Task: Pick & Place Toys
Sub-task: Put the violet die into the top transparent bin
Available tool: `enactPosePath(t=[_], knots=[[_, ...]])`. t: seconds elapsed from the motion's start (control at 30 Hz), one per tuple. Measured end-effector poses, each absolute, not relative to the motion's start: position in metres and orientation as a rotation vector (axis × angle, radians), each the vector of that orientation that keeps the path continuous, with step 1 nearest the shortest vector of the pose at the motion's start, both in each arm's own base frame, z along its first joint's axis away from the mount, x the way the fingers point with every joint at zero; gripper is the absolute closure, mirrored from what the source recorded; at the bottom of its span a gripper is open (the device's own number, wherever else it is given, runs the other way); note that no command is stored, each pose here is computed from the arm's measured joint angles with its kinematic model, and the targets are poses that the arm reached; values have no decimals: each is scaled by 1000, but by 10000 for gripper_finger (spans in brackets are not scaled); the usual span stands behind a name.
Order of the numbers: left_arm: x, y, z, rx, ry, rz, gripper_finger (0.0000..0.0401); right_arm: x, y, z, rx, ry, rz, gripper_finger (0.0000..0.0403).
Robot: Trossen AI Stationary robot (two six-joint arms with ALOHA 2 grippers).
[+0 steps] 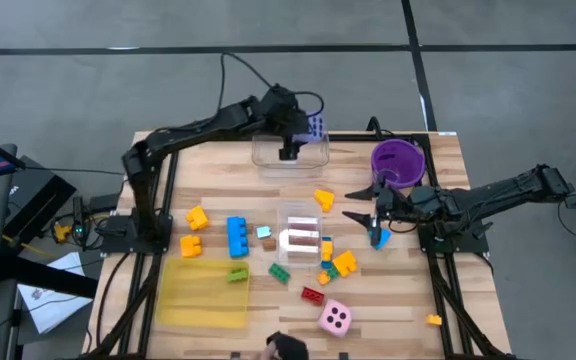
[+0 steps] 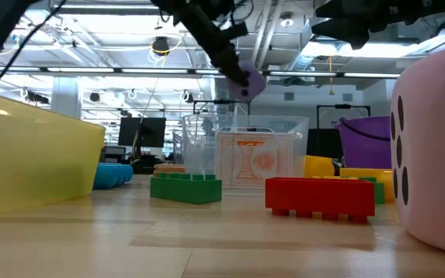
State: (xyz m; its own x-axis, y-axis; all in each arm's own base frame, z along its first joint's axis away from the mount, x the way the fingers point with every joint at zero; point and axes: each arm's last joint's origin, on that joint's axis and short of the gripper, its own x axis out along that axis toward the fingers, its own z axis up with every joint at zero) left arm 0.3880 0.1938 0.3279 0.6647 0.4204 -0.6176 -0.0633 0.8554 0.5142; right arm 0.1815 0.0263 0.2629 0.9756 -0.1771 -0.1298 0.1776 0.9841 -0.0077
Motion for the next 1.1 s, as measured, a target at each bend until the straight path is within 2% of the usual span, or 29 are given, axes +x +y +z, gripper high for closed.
enactPosePath(t=[0.3, 0.6, 1.1], knots=[[405, 217, 276, 386, 906, 257, 48, 182, 27, 263, 6, 126, -160, 186], [414, 223, 244, 345, 969, 237, 46, 182, 28, 265, 10, 109, -137, 186], [414, 225, 241, 324, 961, 257, 33, 182, 28, 265, -5, 108, -136, 186]])
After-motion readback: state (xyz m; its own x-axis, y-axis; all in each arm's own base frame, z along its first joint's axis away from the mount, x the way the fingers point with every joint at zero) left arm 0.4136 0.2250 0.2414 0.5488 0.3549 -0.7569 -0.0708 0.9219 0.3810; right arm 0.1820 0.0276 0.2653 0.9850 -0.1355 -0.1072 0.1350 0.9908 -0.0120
